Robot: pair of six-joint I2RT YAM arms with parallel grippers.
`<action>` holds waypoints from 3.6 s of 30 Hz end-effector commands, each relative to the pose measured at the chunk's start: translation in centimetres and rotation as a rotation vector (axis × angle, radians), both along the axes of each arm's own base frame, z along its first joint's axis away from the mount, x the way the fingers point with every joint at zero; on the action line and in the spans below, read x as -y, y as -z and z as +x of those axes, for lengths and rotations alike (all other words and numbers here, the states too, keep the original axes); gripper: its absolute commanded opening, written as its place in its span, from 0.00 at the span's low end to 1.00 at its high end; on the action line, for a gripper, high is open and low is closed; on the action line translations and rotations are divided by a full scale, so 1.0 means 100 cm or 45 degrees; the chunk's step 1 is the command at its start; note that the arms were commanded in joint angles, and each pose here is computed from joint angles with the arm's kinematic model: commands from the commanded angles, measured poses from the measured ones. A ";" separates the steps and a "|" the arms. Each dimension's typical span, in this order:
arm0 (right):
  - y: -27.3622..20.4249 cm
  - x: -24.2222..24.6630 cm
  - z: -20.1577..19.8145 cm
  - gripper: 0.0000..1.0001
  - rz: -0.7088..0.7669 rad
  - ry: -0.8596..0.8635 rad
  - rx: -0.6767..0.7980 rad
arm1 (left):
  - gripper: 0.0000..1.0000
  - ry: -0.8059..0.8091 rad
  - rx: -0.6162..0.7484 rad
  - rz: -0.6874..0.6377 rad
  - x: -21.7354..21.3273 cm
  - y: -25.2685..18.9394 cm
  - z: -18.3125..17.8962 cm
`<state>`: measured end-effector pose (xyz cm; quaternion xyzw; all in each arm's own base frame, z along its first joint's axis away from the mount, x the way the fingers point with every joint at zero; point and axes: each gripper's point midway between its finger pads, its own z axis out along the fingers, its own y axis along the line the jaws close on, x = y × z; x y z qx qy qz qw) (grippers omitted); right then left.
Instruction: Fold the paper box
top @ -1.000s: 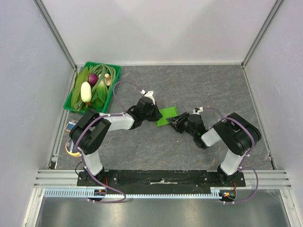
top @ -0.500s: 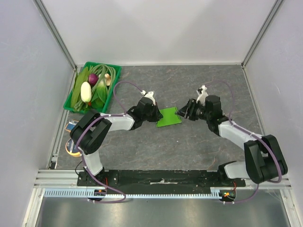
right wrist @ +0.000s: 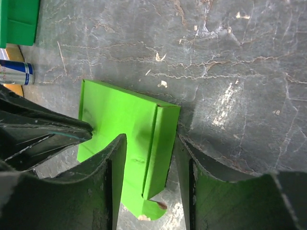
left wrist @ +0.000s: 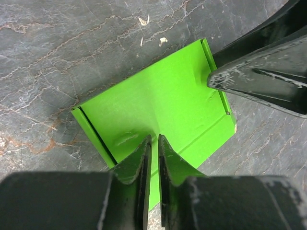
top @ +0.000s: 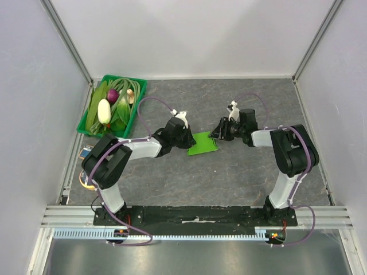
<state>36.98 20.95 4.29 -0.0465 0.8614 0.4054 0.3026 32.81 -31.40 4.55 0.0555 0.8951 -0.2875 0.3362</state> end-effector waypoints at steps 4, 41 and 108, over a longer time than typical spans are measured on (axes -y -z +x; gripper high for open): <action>0.010 -0.003 0.007 0.38 0.032 -0.012 0.062 | 0.20 0.072 0.019 0.046 -0.003 -0.014 -0.004; 0.041 0.027 -0.011 0.01 0.105 0.110 -0.047 | 0.72 -0.167 -0.149 -0.638 -0.020 -0.042 -0.017; -0.108 -0.051 -0.101 0.78 -0.639 -0.414 0.710 | 0.20 -0.259 -0.764 -0.531 -0.045 -0.089 -0.049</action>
